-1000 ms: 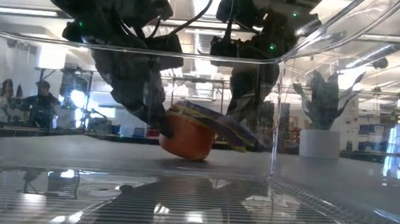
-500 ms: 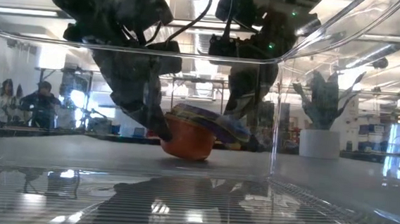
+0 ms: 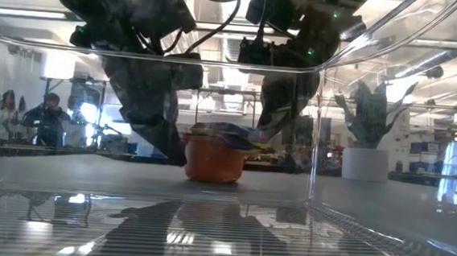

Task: Nest measuring cups in basket
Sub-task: Adjust the stacked measuring cups on the table

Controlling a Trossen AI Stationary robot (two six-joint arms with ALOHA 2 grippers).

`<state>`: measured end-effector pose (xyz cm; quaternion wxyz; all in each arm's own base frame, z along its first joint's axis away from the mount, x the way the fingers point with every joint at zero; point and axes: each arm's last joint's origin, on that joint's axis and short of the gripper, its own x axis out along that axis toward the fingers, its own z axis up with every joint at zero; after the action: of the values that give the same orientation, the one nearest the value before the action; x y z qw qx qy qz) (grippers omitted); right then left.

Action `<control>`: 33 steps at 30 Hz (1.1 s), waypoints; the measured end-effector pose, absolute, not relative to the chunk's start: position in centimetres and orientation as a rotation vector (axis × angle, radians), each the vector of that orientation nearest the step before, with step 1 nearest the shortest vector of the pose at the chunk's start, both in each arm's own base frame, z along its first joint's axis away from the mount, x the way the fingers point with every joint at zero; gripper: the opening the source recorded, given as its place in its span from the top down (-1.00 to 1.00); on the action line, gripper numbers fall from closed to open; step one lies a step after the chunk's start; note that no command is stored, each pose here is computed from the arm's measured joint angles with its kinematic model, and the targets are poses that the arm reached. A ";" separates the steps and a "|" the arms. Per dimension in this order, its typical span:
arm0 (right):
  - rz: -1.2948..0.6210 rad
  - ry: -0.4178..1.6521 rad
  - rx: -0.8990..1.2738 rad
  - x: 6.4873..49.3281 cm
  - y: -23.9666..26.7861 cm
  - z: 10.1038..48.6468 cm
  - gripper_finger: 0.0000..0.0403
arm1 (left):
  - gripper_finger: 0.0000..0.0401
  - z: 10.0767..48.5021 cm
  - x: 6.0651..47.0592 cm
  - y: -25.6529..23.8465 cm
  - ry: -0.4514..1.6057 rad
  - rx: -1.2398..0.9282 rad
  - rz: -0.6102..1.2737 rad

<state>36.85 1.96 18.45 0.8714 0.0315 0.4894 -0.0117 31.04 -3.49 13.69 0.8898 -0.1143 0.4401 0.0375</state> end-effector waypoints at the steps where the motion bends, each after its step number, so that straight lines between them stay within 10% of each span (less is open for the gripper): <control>1: -0.025 1.023 0.066 36.9 1.9 18.4 0.96 | 1.00 13.7 31.0 -3.5 0.912 -0.242 0.078; 33: 0.024 1.055 0.194 36.5 4.0 18.4 0.96 | 1.00 13.7 36.4 -5.3 0.903 -0.257 0.029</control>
<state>36.51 3.99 18.39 0.8595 0.0923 0.5026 0.0113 36.44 -5.31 13.71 0.8917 -0.1236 0.4352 0.0140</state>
